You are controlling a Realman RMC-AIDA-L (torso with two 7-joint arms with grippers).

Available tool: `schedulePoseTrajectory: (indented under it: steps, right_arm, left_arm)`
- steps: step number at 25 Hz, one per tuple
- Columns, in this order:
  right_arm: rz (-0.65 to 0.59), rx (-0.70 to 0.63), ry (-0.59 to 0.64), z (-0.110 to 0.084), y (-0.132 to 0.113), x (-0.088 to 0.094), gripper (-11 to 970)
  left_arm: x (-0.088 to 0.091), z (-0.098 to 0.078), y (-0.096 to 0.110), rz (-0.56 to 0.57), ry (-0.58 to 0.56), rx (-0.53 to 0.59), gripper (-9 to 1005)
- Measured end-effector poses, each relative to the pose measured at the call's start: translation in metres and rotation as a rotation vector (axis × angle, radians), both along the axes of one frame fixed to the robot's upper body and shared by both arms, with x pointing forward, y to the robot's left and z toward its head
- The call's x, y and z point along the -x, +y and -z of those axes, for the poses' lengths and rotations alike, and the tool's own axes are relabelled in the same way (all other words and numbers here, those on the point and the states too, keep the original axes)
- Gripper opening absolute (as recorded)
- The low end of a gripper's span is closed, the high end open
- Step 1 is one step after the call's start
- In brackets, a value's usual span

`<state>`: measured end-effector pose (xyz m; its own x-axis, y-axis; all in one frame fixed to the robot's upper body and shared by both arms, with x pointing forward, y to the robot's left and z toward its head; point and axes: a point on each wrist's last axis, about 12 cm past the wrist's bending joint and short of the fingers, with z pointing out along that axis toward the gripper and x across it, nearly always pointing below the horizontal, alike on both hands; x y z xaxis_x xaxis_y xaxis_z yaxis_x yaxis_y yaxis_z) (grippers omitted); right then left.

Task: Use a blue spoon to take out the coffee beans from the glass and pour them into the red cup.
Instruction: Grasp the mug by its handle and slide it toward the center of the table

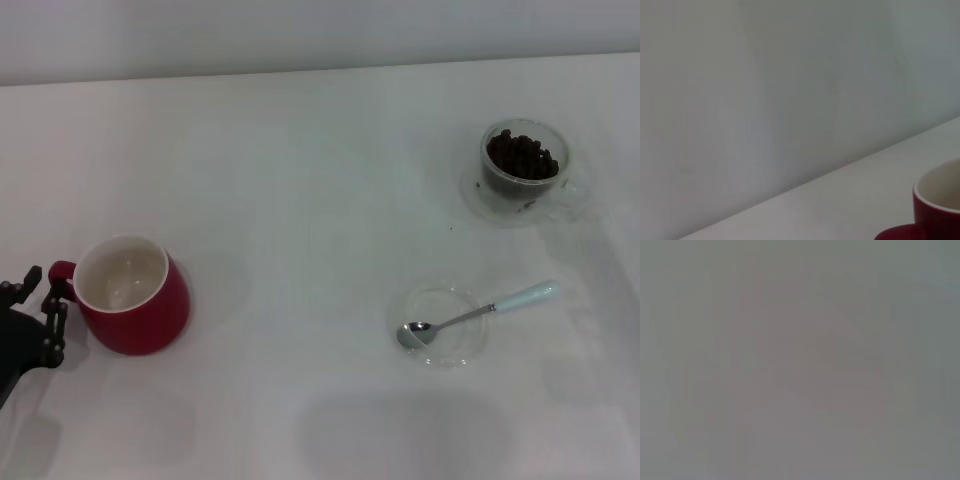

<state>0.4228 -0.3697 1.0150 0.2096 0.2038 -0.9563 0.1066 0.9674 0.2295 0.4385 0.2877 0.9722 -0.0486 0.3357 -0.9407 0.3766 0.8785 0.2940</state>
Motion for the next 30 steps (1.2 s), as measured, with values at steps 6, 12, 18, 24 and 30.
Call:
schedulePoseTrajectory:
  steps: [6,12,18,24,30]
  right_arm:
    - [-0.001,-0.006,0.000,0.0002,0.0012,-0.0003,862]
    - [-0.002,-0.008,0.000,0.0003,0.0017,-0.0004,861]
    - [-0.002,-0.009,0.000,0.0004,0.0019,-0.0004,859]
    - [-0.002,-0.009,0.000,0.0004,0.0019,-0.0004,858]
    - [0.000,-0.010,0.005,0.0009,0.0016,-0.0008,857]
  left_arm:
    - [-0.0033,-0.0009,0.0004,0.005,-0.003,-0.009,225]
    - [-0.0058,-0.0017,0.0000,0.015,-0.006,-0.017,212]
    - [-0.0077,-0.0024,-0.0003,0.018,-0.010,-0.019,199]
    - [-0.0085,-0.0028,-0.0005,0.024,-0.020,-0.042,186]
    - [-0.0083,-0.0028,-0.0035,0.030,-0.031,-0.059,173]
